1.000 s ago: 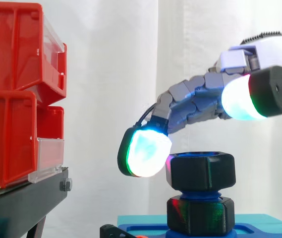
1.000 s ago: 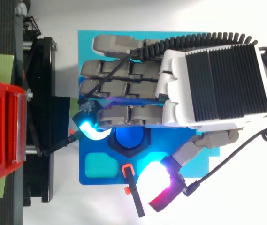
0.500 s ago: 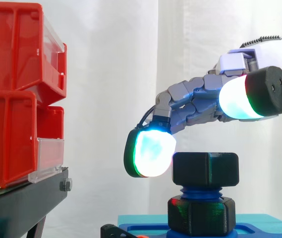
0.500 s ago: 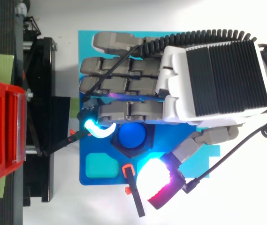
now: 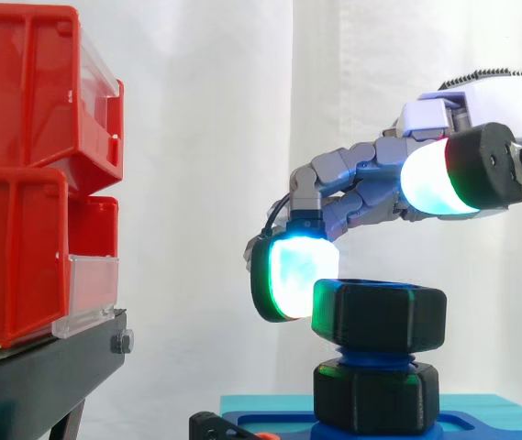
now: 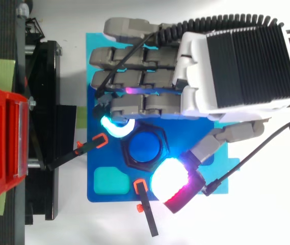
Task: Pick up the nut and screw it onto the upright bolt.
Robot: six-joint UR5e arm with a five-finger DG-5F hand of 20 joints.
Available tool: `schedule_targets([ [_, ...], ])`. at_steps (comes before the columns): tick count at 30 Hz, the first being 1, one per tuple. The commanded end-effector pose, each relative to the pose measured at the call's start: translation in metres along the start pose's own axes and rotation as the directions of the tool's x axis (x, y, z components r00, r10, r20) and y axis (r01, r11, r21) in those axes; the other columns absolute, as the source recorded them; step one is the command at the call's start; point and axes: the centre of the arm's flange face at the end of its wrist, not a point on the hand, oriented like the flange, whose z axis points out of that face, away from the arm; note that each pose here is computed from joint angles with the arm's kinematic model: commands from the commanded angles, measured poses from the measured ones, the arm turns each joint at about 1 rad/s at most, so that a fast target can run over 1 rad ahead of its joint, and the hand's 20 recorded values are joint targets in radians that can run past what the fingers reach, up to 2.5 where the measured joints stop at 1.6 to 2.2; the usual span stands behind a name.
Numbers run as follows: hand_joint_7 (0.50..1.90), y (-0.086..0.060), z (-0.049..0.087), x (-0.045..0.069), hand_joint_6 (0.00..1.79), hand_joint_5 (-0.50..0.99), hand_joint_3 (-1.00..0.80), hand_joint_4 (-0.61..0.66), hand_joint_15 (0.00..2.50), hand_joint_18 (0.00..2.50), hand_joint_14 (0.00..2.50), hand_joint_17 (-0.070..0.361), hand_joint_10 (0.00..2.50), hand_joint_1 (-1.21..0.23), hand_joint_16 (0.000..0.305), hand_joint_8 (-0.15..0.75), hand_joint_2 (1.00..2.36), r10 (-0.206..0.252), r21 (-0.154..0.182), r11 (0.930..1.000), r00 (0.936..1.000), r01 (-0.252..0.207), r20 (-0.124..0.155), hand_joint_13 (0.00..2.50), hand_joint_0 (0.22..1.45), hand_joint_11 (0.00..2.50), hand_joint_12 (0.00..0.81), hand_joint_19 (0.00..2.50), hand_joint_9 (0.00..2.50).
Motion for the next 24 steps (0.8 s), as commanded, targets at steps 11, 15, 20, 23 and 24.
schedule_targets([
  [11,1.28,-0.013,-0.005,-0.013,0.57,-0.08,-0.5,0.22,0.0,0.0,0.0,0.081,0.0,-0.22,0.036,0.298,1.0,-0.007,0.005,1.0,0.9999,0.007,-0.008,0.23,0.49,0.0,0.316,0.0,0.56],
  [15,1.25,-0.015,-0.006,-0.016,0.59,-0.05,-0.5,0.23,0.0,0.0,0.0,0.078,0.0,-0.23,0.035,0.297,1.0,-0.007,0.007,0.9999,1.0,0.007,-0.004,0.27,0.49,0.0,0.314,0.0,0.61],
  [20,1.24,-0.017,-0.007,-0.023,0.59,-0.03,-0.5,0.22,0.0,0.0,0.0,0.074,0.0,-0.24,0.033,0.299,1.0,-0.005,0.005,1.0,0.9999,0.005,-0.016,0.3,0.5,0.0,0.302,0.0,0.69],
  [23,1.25,-0.017,-0.007,-0.029,0.59,-0.02,-0.5,0.21,0.0,0.0,0.0,0.071,0.0,-0.24,0.032,0.296,1.0,-0.005,0.005,1.0,0.9997,0.005,-0.022,0.32,0.5,0.0,0.299,0.0,0.73],
  [24,1.25,-0.017,-0.007,-0.031,0.59,-0.02,-0.5,0.21,0.0,0.0,0.0,0.071,0.0,-0.24,0.031,0.299,1.0,-0.005,0.004,1.0,0.9997,0.005,-0.024,0.32,0.5,0.0,0.299,0.0,0.74],
])
